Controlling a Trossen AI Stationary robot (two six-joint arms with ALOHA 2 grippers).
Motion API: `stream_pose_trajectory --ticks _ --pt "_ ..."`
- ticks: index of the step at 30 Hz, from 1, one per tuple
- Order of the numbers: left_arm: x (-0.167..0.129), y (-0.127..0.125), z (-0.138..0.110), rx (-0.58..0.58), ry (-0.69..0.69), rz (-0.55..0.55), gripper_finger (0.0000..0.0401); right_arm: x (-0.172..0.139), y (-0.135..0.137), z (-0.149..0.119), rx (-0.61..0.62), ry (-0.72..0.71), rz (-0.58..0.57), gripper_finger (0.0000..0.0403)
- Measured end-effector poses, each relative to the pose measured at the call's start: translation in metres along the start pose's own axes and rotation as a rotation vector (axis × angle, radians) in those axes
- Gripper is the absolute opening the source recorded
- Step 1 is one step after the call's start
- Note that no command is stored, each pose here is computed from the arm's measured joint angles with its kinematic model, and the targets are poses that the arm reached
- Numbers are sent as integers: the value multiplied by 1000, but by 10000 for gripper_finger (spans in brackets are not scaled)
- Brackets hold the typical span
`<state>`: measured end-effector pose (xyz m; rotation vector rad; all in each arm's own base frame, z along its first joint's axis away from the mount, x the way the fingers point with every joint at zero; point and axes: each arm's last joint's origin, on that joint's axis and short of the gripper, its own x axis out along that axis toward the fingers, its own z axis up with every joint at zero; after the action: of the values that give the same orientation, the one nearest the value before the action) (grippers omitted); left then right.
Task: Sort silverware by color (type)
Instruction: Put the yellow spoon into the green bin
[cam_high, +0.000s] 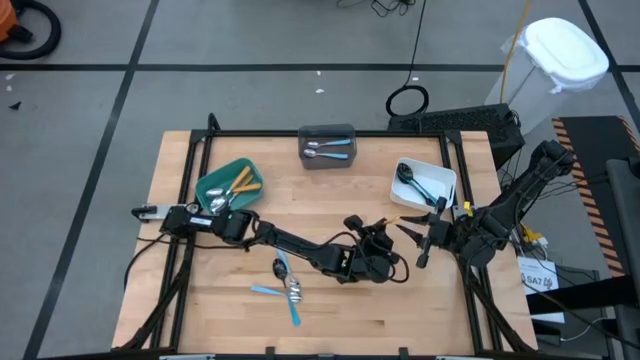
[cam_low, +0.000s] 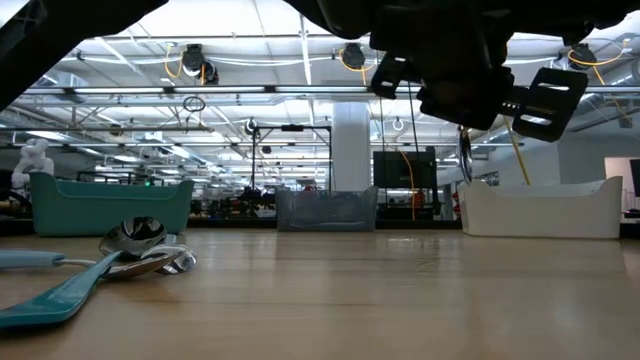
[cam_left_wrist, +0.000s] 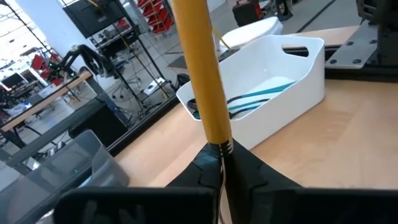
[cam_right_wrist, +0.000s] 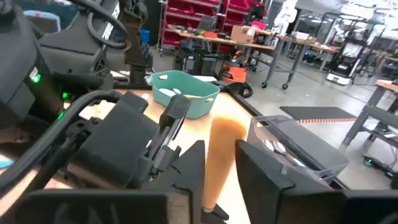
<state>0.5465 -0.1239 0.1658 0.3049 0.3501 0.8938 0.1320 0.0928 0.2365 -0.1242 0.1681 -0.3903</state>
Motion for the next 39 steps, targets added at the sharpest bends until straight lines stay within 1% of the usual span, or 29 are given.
stream_pose_trajectory --ticks 7,11,13,15,18,21,22,23,25,27,29,30,34,39 --pt "-8 -4 0 33 -4 -16 8 0 0 -1 -31 7 7 110" --pt "-17 -2 -1 103 20 -35 8 -1 1 -2 -60 12 38 113" --pt "-24 2 4 145 44 -57 8 -2 2 -2 -71 14 67 113" --pt "-31 8 14 180 80 -102 8 -2 3 -2 -75 18 82 113" --pt "-42 26 36 226 166 -162 8 -2 2 -4 -100 30 90 113" --pt "-52 48 43 258 233 -198 8 -2 2 -6 -125 37 90 113" --pt "-55 55 42 286 268 -201 9 -2 2 -6 -138 40 91 113" --pt "-58 63 46 286 292 -208 9 -2 1 -7 -154 43 91 113" --pt "-65 80 50 321 348 -197 9 -2 1 -8 -172 48 90 113" --pt "-70 95 58 330 380 -186 9 -2 1 -8 -199 51 89 114" --pt "-74 106 60 371 415 -193 9 -2 1 -8 -222 49 87 114" --pt "-76 111 63 377 426 -200 9 -2 0 -8 -231 47 85 114" --pt "-75 132 69 463 495 -244 9 -1 -1 -6 -281 38 64 114" --pt "-70 162 79 488 590 -319 9 -1 -4 -5 -327 33 48 114"
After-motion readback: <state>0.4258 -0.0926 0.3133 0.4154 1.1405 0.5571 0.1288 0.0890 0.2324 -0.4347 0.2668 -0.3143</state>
